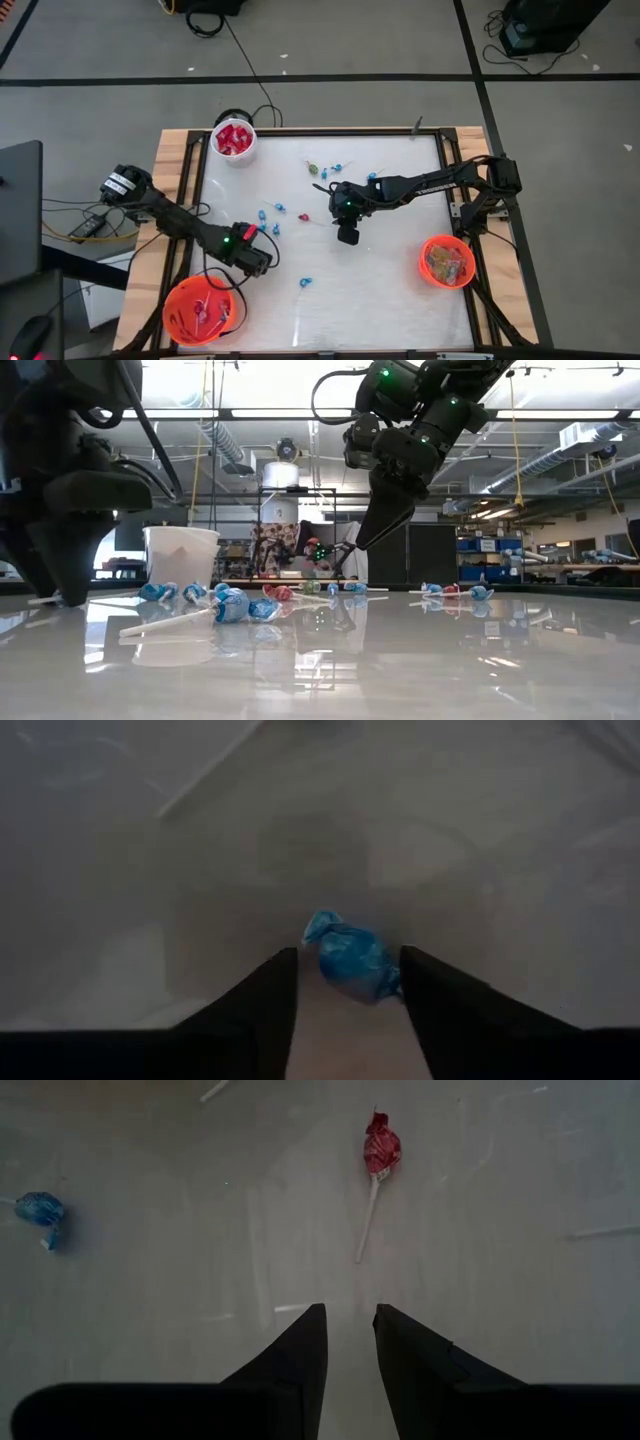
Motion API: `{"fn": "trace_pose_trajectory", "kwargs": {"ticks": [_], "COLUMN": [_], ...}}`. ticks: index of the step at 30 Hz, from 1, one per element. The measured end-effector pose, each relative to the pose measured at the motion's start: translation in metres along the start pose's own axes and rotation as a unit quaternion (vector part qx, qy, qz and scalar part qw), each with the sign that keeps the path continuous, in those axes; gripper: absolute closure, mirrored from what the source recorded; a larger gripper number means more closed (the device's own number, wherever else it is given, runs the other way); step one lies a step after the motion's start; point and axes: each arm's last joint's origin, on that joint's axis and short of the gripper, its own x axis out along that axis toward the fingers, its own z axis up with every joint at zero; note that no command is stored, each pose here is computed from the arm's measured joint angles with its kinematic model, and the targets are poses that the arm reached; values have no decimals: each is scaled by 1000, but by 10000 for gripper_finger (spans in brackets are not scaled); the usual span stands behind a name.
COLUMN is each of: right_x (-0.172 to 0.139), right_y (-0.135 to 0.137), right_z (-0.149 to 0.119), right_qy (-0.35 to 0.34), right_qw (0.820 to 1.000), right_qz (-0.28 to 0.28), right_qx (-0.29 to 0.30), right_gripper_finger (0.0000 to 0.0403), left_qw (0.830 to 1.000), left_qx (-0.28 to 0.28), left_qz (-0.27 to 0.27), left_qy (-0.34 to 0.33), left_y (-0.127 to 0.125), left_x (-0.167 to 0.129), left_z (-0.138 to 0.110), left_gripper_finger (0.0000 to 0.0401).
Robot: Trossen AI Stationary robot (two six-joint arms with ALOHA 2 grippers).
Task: Sort candy by brand, put in halloween buckets
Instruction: Put the blue sucker into the left orange bucket
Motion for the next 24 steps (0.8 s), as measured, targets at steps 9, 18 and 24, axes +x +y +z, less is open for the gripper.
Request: {"fn": "trace_pose_trajectory", "kwargs": {"ticks": [9, 18, 24], "right_x": [0, 0, 0], "right_y": [0, 0, 0], "right_z": [0, 0, -1], "right_qy": [0, 0, 5], "right_qw": [1000, 1000, 1000], "right_qz": [0, 0, -1], "right_qx": [0, 0, 0], "right_gripper_finger": [302, 302, 302], "left_qw": [1000, 996, 984], "left_qx": [17, 88, 173], "left_qz": [-5, 29, 19], "left_qy": [-10, -8, 42], "left_y": [-1, -7, -11], "left_x": [0, -47, -121], "left_z": [1, 24, 36], "left_gripper_finger": [309, 307, 307]}}
